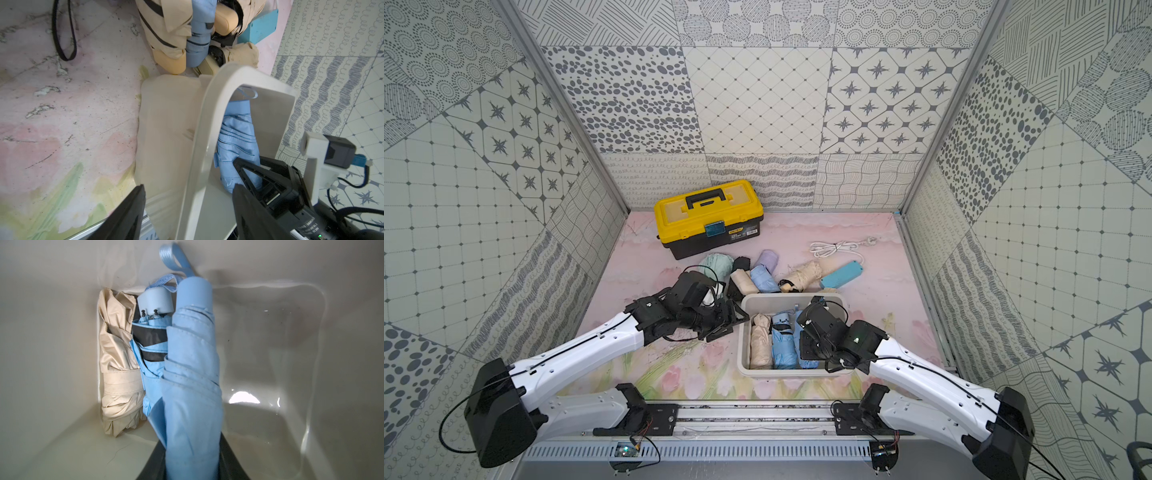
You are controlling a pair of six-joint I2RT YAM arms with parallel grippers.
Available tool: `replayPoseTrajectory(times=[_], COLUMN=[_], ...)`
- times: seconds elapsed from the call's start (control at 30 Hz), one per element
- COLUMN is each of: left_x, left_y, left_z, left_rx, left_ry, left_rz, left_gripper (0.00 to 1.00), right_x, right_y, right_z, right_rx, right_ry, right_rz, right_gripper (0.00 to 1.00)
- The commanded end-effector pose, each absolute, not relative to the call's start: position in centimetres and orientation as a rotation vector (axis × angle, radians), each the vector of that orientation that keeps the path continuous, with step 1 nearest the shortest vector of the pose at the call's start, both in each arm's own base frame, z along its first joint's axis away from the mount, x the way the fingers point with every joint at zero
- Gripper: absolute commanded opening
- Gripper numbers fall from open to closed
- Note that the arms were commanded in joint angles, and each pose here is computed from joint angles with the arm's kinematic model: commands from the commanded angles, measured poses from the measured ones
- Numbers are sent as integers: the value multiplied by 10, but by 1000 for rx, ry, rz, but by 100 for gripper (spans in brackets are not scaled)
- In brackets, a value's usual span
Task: Put the umbrella into the storage box
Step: Place the umbrella in the storage box.
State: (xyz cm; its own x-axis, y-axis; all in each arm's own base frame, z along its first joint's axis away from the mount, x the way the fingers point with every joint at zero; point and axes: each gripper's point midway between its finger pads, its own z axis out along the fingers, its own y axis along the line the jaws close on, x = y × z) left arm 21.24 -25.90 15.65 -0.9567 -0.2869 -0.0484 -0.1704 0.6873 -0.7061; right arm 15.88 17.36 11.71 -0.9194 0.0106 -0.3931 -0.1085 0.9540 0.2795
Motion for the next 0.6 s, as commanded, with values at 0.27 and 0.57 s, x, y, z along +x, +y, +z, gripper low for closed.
replayPoseTrajectory(times=[0.27,0.57], left_x=[212,211], left_y=[-276,-271], left_z=[151,155], left_rx=[-469,-511], left_ry=[2716,2720], left_rz=[-1246,-1211], left_gripper=[54,48], right_x=[184,189], right_y=[198,195], right_z=[101,79], right_rx=[-6,36], right_ry=[2570,2580], right_rz=[537,485], right_gripper=[30,66])
